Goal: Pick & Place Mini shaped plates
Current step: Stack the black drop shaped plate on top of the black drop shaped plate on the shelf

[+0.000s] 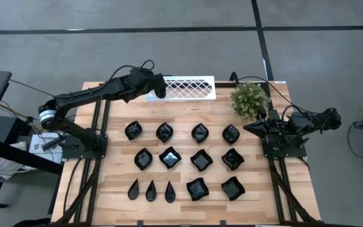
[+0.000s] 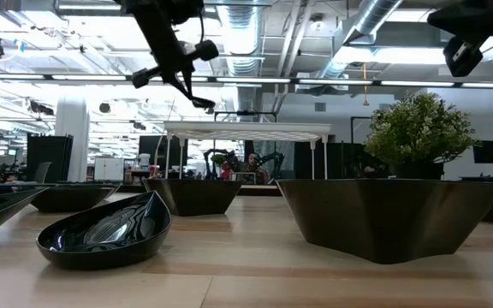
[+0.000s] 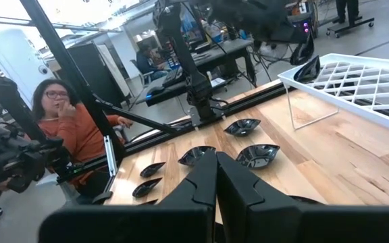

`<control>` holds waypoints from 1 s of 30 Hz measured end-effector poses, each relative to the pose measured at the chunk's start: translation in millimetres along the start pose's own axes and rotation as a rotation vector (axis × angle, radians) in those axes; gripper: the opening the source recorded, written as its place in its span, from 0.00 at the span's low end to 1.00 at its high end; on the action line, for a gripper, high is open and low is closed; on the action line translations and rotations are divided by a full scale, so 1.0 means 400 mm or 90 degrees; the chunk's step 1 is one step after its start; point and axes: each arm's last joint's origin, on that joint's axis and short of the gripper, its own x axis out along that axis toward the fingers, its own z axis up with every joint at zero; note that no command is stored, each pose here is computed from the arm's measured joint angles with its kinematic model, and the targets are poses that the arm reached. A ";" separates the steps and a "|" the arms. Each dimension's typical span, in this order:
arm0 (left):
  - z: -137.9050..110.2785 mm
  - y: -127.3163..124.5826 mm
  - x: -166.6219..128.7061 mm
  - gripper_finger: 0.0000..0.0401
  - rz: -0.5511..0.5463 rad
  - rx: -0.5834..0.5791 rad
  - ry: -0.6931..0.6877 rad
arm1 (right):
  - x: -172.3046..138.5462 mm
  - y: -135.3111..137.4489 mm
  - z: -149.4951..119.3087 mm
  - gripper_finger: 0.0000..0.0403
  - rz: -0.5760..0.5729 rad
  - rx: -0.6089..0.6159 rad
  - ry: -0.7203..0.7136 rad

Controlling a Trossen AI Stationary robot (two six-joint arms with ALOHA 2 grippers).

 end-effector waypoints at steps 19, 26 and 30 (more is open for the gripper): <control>-0.015 0.007 0.016 0.01 0.024 -0.014 0.031 | 0.000 0.000 0.000 0.00 0.000 0.000 0.000; -0.015 0.007 0.018 0.01 0.025 -0.008 0.032 | 0.000 0.000 0.000 0.00 0.000 0.000 0.000; -0.015 0.007 0.018 0.01 0.027 -0.007 0.026 | 0.000 0.000 0.000 0.00 0.000 0.000 0.000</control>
